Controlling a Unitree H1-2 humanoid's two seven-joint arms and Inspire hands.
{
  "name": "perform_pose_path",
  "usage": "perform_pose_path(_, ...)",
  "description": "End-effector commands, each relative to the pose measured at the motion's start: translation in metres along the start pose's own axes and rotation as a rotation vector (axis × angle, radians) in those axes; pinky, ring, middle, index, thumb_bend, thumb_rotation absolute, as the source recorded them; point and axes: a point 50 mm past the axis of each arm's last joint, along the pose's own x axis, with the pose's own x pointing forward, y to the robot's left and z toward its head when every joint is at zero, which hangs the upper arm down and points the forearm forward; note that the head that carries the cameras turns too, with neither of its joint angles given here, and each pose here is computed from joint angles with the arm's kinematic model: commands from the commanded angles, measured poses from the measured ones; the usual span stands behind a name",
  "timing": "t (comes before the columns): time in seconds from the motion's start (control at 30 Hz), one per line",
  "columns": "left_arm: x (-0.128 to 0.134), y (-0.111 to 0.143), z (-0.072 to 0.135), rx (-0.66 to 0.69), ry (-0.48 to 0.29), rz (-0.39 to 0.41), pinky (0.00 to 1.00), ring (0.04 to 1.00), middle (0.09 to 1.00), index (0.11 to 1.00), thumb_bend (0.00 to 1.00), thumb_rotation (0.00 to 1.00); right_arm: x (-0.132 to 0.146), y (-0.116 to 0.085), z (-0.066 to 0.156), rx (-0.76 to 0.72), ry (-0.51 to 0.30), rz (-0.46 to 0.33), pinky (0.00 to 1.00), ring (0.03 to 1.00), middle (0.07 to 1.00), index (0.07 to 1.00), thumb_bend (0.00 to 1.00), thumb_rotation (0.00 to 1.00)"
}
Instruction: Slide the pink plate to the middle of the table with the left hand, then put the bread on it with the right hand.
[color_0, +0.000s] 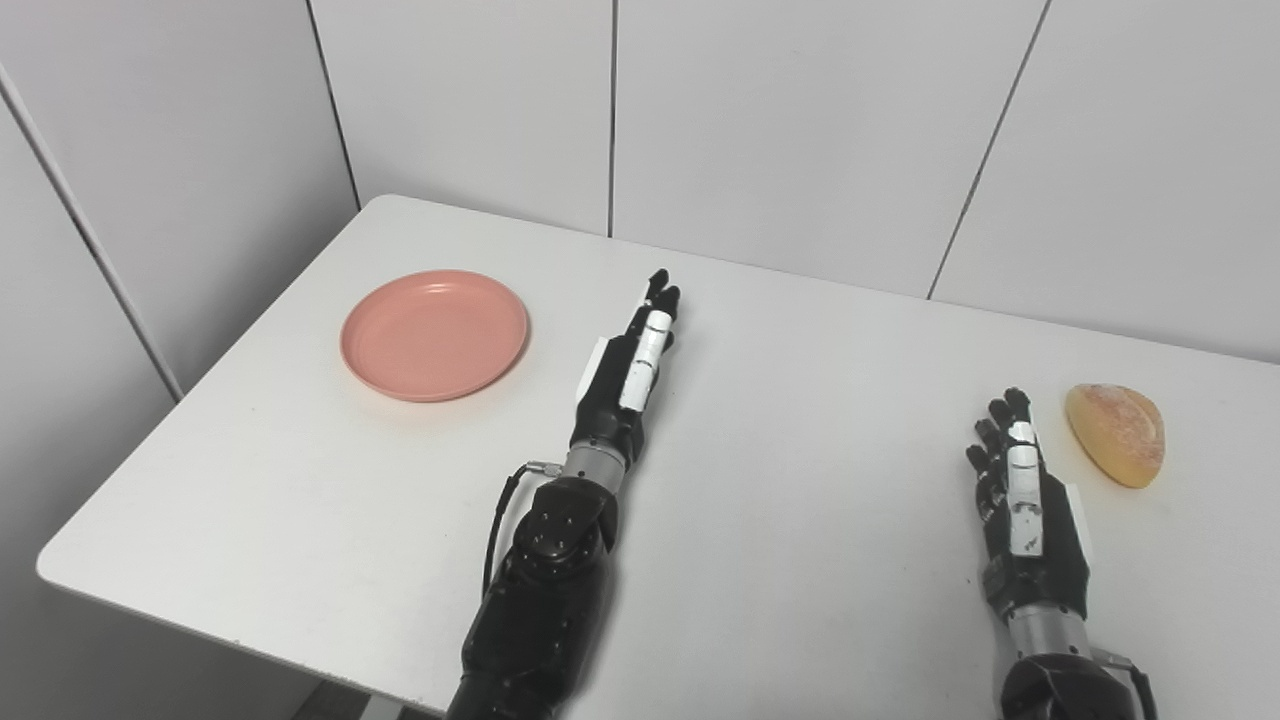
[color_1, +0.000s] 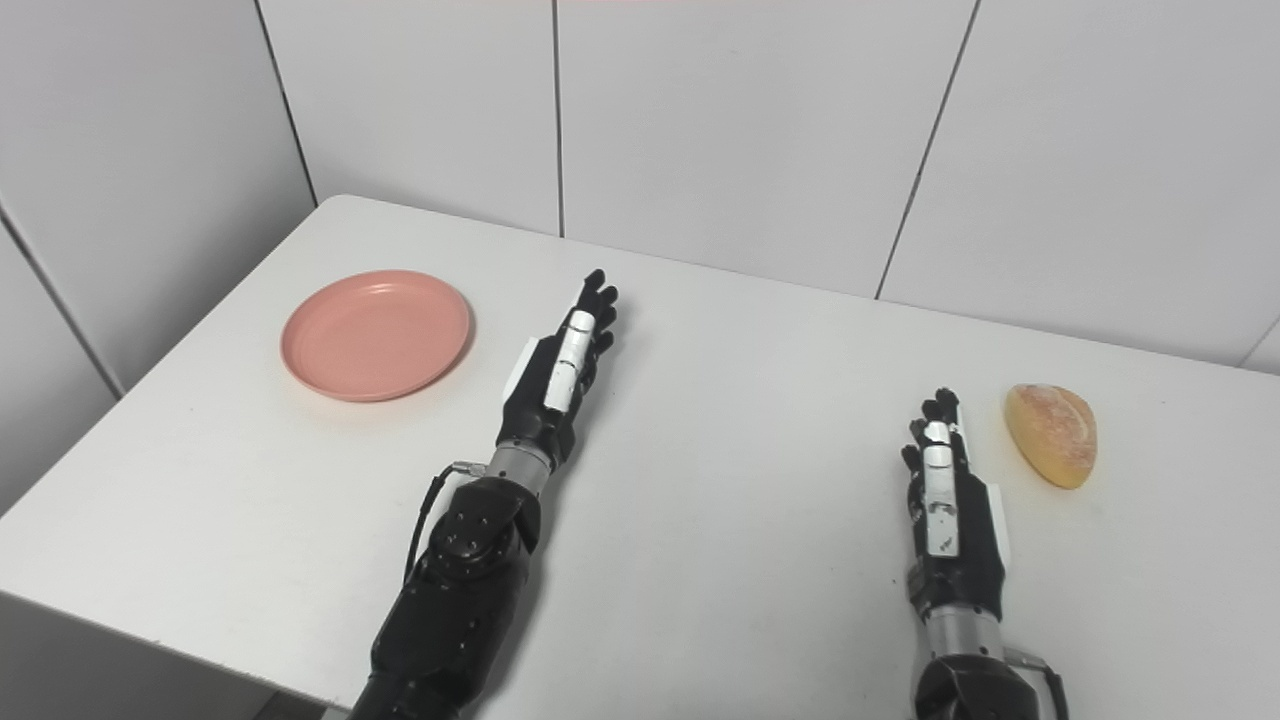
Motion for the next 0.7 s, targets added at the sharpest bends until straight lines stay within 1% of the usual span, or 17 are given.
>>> perform_pose_path(0.0, 0.020, -0.005, 0.032, -0.024, -0.097, -0.011, 1.00, 0.967, 0.949, 0.955, 0.72, 1.00, 0.004, -0.005, 0.008, -0.002, -0.038, -0.004, 1.00, 1.000, 1.000, 1.000, 0.77, 0.93)
perform_pose_path(0.1, 0.028, 0.008, 0.041, -0.041, -0.133, 0.039, 1.00, 0.942, 0.922, 0.922, 0.72, 1.00, 0.004, -0.005, 0.008, -0.010, -0.033, -0.003, 1.00, 1.000, 1.000, 1.000, 0.78, 0.93)
perform_pose_path(0.13, 0.030, 0.011, 0.043, -0.045, -0.148, 0.060, 0.96, 0.913, 0.896, 0.893, 0.71, 1.00, 0.004, -0.005, 0.008, -0.012, -0.030, -0.001, 1.00, 1.000, 1.000, 1.000, 0.78, 0.93)
perform_pose_path(0.17, 0.032, 0.015, 0.046, -0.050, -0.160, 0.077, 0.94, 0.900, 0.884, 0.880, 0.72, 1.00, 0.004, -0.005, 0.008, -0.012, -0.028, 0.001, 1.00, 1.000, 1.000, 1.000, 0.78, 0.93)
perform_pose_path(0.23, 0.034, 0.020, 0.051, -0.065, -0.173, 0.091, 0.92, 0.880, 0.866, 0.869, 0.73, 1.00, 0.003, -0.005, 0.008, -0.012, -0.026, 0.001, 1.00, 1.000, 1.000, 1.000, 0.79, 0.93)
perform_pose_path(0.27, 0.035, 0.026, 0.055, -0.052, -0.185, 0.107, 0.92, 0.877, 0.864, 0.868, 0.73, 1.00, 0.003, -0.005, 0.008, -0.011, -0.031, 0.000, 1.00, 1.000, 1.000, 1.000, 0.79, 0.93)
perform_pose_path(0.33, 0.038, 0.036, 0.063, -0.032, -0.207, 0.136, 0.87, 0.851, 0.847, 0.852, 0.77, 1.00, 0.004, -0.004, 0.008, -0.011, -0.033, -0.001, 1.00, 1.000, 1.000, 1.000, 0.77, 0.94)
perform_pose_path(0.4, 0.041, 0.045, 0.071, -0.032, -0.228, 0.168, 0.84, 0.837, 0.836, 0.837, 0.79, 1.00, 0.004, -0.004, 0.008, -0.013, -0.030, 0.001, 1.00, 1.000, 1.000, 1.000, 0.79, 0.93)
perform_pose_path(0.5, 0.044, 0.056, 0.079, -0.036, -0.258, 0.220, 0.79, 0.795, 0.793, 0.793, 0.75, 1.00, 0.003, -0.006, 0.008, -0.018, -0.034, 0.006, 1.00, 1.000, 1.000, 1.000, 0.77, 0.94)
perform_pose_path(0.57, 0.046, 0.067, 0.084, -0.009, -0.283, 0.259, 0.78, 0.782, 0.777, 0.776, 0.75, 1.00, 0.004, -0.006, 0.007, -0.009, -0.036, 0.001, 1.00, 1.000, 1.000, 1.000, 0.77, 0.93)
perform_pose_path(0.67, 0.048, 0.077, 0.090, 0.007, -0.304, 0.291, 0.78, 0.772, 0.765, 0.764, 0.76, 1.00, 0.004, -0.006, 0.007, -0.007, -0.039, 0.000, 1.00, 1.000, 1.000, 1.000, 0.77, 0.93)
